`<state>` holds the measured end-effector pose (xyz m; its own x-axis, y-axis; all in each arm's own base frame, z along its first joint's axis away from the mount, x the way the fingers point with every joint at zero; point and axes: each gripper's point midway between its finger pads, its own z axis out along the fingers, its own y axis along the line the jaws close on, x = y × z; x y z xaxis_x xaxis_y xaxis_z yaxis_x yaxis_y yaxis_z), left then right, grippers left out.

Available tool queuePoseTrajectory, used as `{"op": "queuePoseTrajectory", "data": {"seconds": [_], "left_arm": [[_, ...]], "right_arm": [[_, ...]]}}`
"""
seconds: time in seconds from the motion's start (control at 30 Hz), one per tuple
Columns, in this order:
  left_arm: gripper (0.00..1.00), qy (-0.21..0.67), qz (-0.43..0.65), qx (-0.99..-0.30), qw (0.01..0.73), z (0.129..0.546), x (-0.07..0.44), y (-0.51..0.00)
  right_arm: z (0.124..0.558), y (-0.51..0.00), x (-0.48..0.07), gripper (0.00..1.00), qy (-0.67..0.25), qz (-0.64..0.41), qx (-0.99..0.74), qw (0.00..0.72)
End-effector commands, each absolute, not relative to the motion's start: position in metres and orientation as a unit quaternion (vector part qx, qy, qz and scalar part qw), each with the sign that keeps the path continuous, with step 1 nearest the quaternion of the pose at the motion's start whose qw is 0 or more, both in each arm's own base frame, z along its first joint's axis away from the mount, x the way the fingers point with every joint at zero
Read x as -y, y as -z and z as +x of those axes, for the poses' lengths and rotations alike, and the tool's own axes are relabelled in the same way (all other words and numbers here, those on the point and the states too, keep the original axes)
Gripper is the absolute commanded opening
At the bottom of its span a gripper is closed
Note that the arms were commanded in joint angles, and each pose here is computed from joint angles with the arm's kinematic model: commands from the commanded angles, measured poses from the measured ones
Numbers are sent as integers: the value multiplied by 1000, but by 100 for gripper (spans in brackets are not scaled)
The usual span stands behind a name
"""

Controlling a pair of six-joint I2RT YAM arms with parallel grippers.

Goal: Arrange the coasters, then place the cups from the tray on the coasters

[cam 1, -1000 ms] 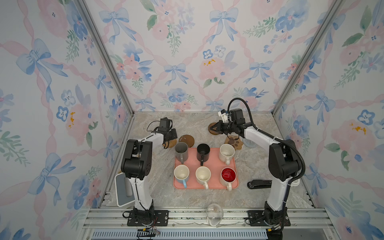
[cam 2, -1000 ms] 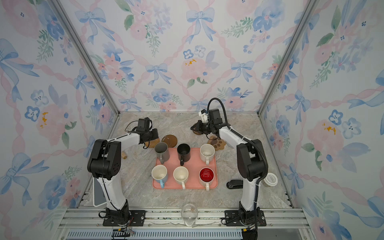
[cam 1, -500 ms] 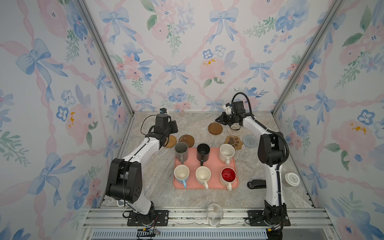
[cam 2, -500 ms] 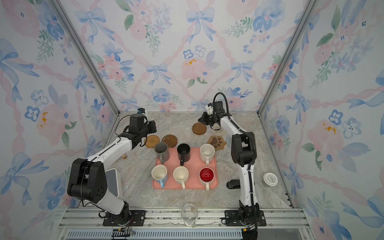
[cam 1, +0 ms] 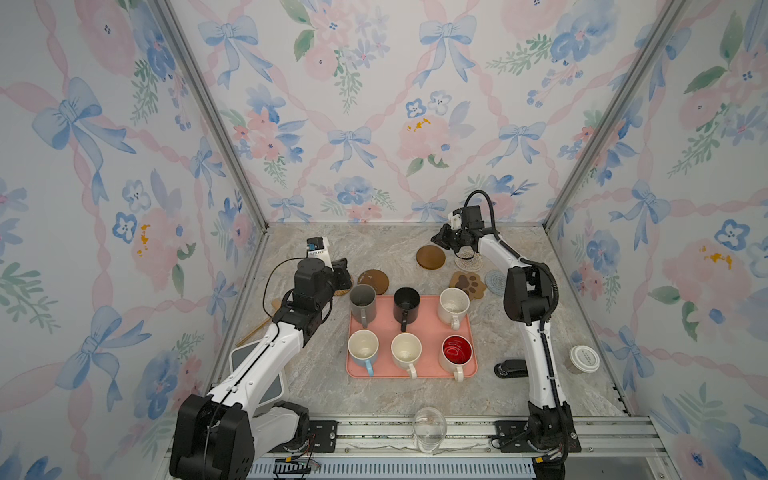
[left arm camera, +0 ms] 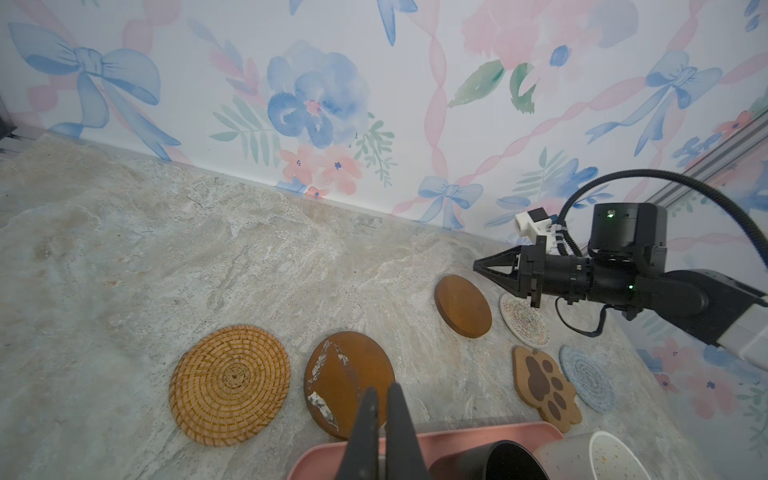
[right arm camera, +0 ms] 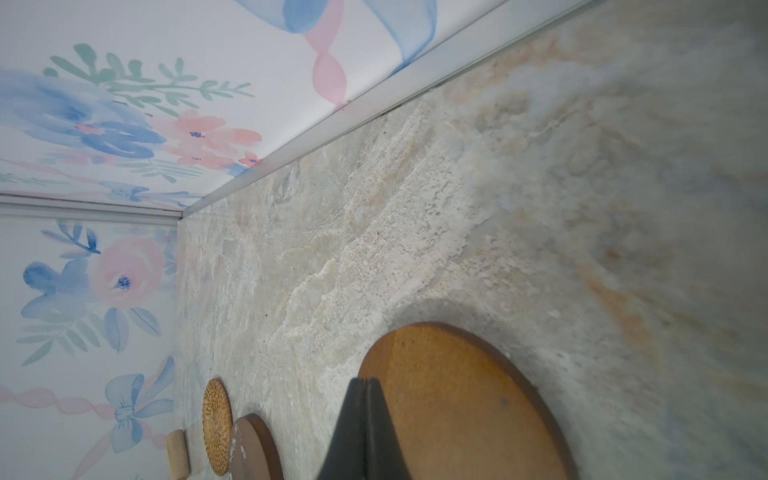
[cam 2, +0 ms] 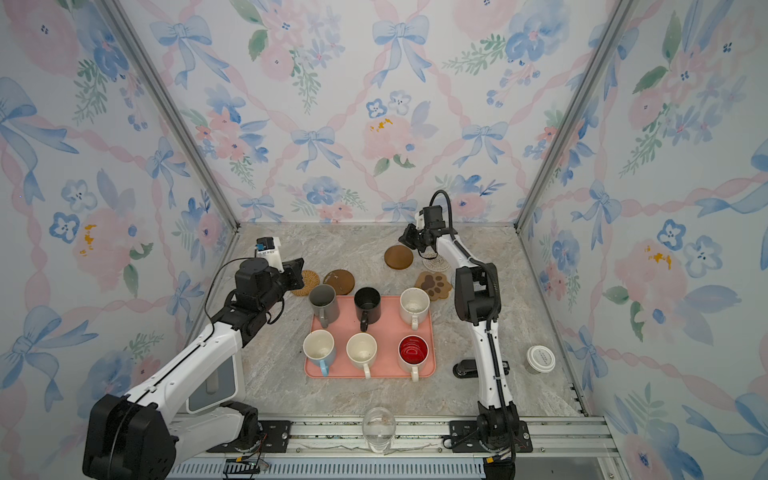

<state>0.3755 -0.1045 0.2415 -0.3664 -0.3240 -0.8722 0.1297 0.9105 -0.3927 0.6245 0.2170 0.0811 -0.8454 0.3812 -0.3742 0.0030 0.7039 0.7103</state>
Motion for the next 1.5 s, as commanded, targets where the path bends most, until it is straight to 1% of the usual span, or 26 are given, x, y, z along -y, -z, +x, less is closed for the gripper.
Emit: {"op": "queuePoseTrajectory", "data": {"seconds": [0.0, 0.27, 0.57, 0.83, 1.13, 1.47], "left_arm": [[0, 239, -51, -783, 572, 360, 115, -250], [0, 275, -23, -764, 583, 331, 131, -264], [0, 281, -35, -749, 599, 313, 129, -269], [0, 291, -44, -745, 598, 308, 128, -269], [0, 307, -32, -743, 594, 298, 134, -268], [0, 297, -28, -751, 589, 290, 133, -245]], "right_arm": [[643, -79, -208, 0, -373, 142, -876, 271], [657, -59, -193, 0, -348, 181, -881, 264], [653, -31, -179, 0, -334, 198, -892, 233], [641, -23, -187, 0, -339, 178, -900, 209], [617, -10, -203, 0, -336, 138, -916, 168], [586, -11, -214, 0, -315, 66, -937, 134]]}}
